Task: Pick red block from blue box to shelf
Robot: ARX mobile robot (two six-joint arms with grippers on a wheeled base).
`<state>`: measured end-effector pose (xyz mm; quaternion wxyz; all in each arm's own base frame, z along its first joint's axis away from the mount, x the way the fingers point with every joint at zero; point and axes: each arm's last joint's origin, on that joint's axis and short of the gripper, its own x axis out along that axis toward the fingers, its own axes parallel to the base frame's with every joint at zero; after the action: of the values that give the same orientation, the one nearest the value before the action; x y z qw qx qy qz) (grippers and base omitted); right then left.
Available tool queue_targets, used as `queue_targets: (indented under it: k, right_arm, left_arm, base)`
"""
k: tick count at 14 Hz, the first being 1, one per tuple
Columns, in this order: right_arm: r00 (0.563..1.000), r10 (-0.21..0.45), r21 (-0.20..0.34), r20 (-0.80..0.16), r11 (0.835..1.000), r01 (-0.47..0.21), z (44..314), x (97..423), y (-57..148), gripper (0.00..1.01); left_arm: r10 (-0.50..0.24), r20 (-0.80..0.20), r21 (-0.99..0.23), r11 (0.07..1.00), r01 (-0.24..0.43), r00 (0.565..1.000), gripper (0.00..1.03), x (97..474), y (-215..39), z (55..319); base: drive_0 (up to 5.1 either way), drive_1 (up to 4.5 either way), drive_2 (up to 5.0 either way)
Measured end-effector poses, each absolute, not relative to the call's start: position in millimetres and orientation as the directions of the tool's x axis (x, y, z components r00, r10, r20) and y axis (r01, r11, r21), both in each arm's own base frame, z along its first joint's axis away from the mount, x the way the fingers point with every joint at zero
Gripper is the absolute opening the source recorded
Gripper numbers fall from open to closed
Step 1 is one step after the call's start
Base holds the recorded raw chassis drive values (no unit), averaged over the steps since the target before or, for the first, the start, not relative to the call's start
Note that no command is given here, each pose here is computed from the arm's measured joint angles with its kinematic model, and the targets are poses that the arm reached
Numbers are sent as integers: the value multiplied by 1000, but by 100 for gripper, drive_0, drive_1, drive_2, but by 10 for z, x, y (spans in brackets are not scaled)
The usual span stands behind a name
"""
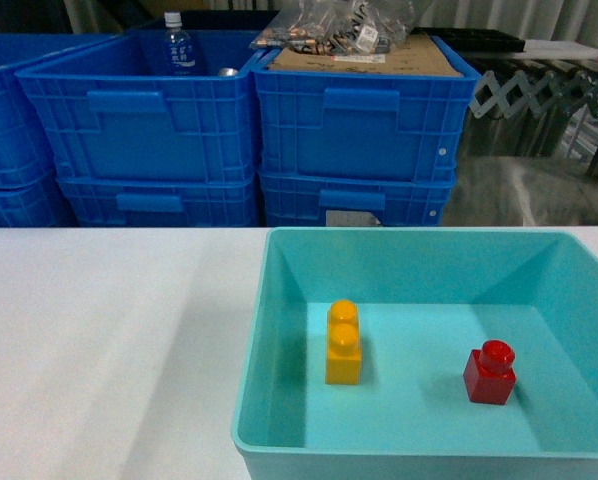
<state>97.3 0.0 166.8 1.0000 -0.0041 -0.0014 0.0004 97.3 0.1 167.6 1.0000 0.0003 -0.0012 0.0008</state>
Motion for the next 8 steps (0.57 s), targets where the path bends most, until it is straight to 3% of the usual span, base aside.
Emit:
queue_targets:
  k: [8]
  right_arm:
    - [1000,1,-8,3,1000,-1,1668,973,0,98]
  left_arm:
    - [2,2,0,1000,-2,1000,98,973,1,1676]
  base:
    - [0,0,0]
